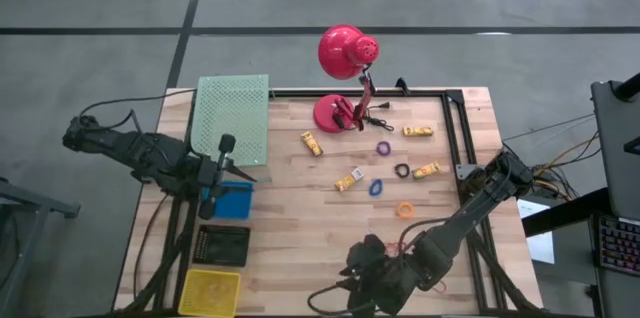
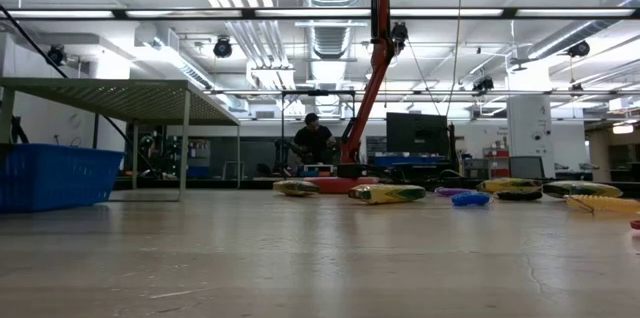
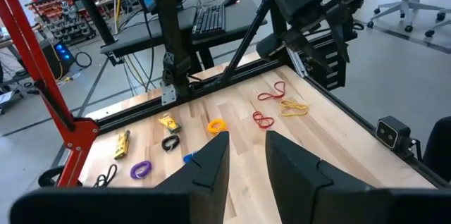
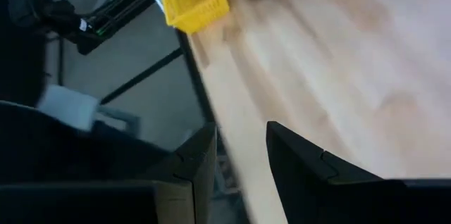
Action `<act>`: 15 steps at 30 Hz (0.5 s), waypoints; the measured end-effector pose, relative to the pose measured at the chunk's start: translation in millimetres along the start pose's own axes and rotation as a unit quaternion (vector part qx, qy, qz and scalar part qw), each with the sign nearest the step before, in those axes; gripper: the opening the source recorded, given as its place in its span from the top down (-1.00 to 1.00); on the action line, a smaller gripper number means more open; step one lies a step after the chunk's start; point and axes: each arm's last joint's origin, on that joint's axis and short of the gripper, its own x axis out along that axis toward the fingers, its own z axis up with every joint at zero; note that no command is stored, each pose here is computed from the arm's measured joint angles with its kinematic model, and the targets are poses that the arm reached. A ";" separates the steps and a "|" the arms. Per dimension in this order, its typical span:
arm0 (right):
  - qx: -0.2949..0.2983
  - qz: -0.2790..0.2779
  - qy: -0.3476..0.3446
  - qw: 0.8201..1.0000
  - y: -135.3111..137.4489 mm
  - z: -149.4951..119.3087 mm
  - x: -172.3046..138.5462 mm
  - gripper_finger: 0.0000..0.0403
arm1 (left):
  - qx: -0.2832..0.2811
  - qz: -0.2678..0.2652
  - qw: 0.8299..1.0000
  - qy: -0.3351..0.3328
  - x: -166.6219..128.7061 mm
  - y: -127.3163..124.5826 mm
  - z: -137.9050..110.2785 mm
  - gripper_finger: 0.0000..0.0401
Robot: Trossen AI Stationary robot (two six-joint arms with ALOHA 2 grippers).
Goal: Pick & Place Office Desk Supplies
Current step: Put the yellow rubber band into the yellow bin
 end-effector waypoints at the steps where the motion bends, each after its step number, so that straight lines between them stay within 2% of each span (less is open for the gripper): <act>1: 0.022 0.002 0.010 1.000 -0.2 -0.7 0.0 0.40 | 0.000 0.000 1.000 0.000 0.0 0.0 0.0 0.52; 4: 0.082 -0.005 0.036 0.996 -2.4 -3.4 -0.1 0.40 | 0.000 0.000 1.000 0.000 0.0 0.0 0.0 0.52; 7: 0.140 -0.040 0.051 0.988 -8.4 -7.4 -1.1 0.40 | 0.000 0.000 1.000 0.000 0.0 0.0 0.0 0.52; 15: 0.259 -0.126 0.104 0.952 -19.2 -28.4 -8.3 0.40 | 0.000 0.000 1.000 0.000 0.0 0.0 0.0 0.52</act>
